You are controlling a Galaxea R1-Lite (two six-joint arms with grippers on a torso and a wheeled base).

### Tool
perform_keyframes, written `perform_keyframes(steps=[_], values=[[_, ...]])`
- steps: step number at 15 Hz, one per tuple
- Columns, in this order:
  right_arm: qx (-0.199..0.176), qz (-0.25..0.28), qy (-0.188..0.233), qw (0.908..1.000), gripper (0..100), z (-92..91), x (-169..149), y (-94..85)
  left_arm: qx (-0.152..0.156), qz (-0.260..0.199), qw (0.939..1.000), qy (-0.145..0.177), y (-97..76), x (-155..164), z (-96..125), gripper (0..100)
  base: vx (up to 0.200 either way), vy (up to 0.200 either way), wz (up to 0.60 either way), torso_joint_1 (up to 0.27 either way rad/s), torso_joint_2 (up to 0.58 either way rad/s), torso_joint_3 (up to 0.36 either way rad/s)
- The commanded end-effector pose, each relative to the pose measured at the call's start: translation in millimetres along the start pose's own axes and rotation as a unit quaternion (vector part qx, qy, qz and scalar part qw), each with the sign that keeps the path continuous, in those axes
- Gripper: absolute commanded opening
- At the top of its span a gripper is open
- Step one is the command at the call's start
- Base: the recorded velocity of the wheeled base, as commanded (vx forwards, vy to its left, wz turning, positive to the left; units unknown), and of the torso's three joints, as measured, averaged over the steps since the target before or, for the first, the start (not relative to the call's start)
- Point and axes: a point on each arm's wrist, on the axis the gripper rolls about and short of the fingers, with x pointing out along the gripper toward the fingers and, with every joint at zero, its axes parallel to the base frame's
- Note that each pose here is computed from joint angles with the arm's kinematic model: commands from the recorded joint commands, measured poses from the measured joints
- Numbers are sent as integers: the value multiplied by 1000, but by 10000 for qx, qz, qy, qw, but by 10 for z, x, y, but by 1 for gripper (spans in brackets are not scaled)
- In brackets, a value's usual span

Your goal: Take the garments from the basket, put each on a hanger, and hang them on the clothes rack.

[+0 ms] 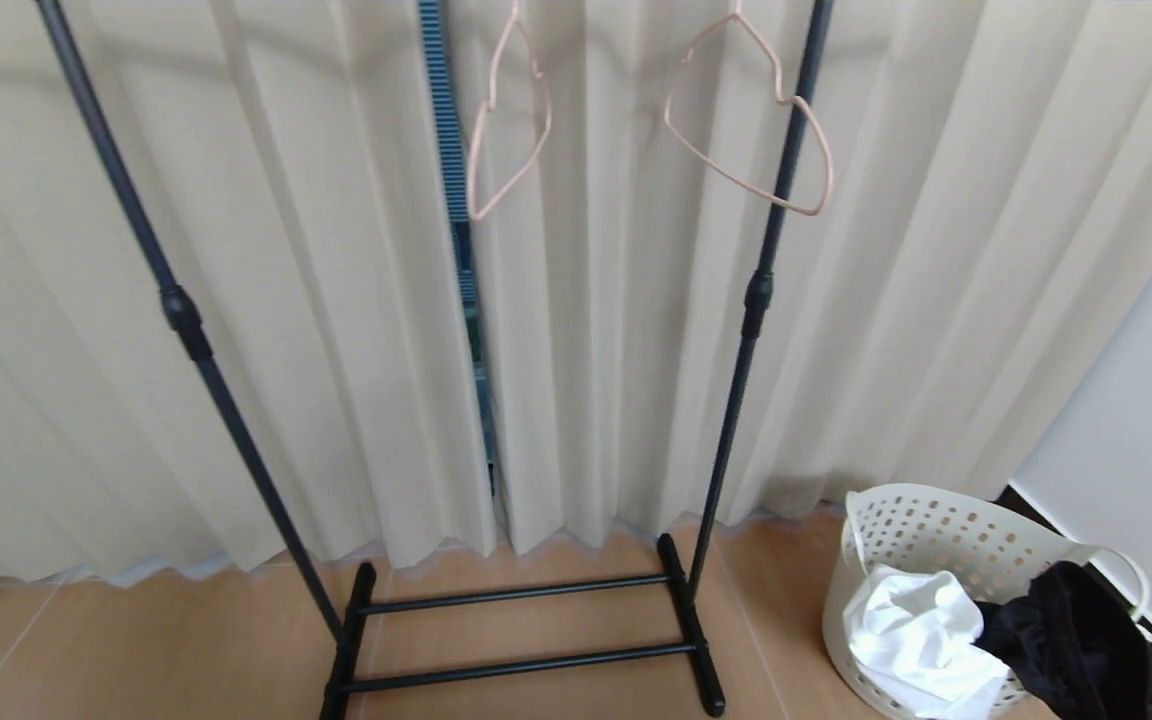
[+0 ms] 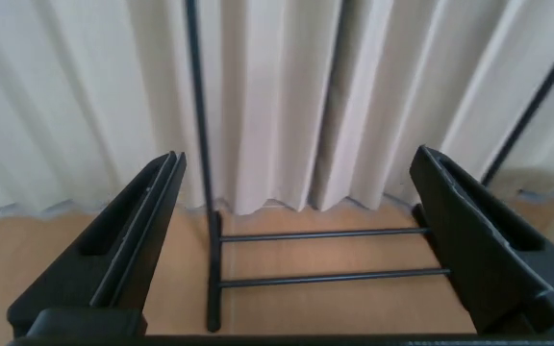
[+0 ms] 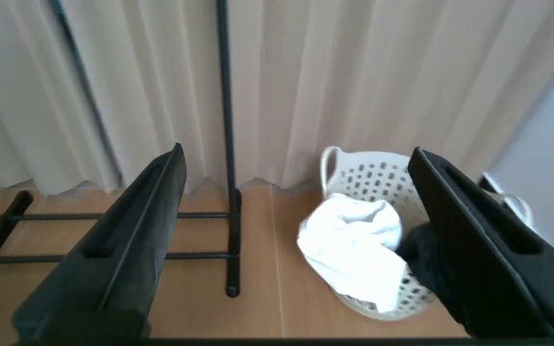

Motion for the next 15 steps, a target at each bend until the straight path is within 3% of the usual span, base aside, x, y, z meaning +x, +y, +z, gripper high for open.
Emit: perform_keyframes(steps=[1,3,8,15], values=[[7,3,6,10000,100,0,1,0,-1,4,10000,2,0,1,1,100,0,0,-600,2,2,2],[7,3,6,10000,100,0,1,0,-1,4,10000,2,0,1,1,100,0,0,-600,0,2,5],[7,3,6,10000,100,0,1,0,6,4,10000,2,0,1,1,100,0,0,0,0,0,0],[7,3,6,10000,100,0,1,0,6,4,10000,2,0,1,1,100,0,-200,0,4,3,4]])
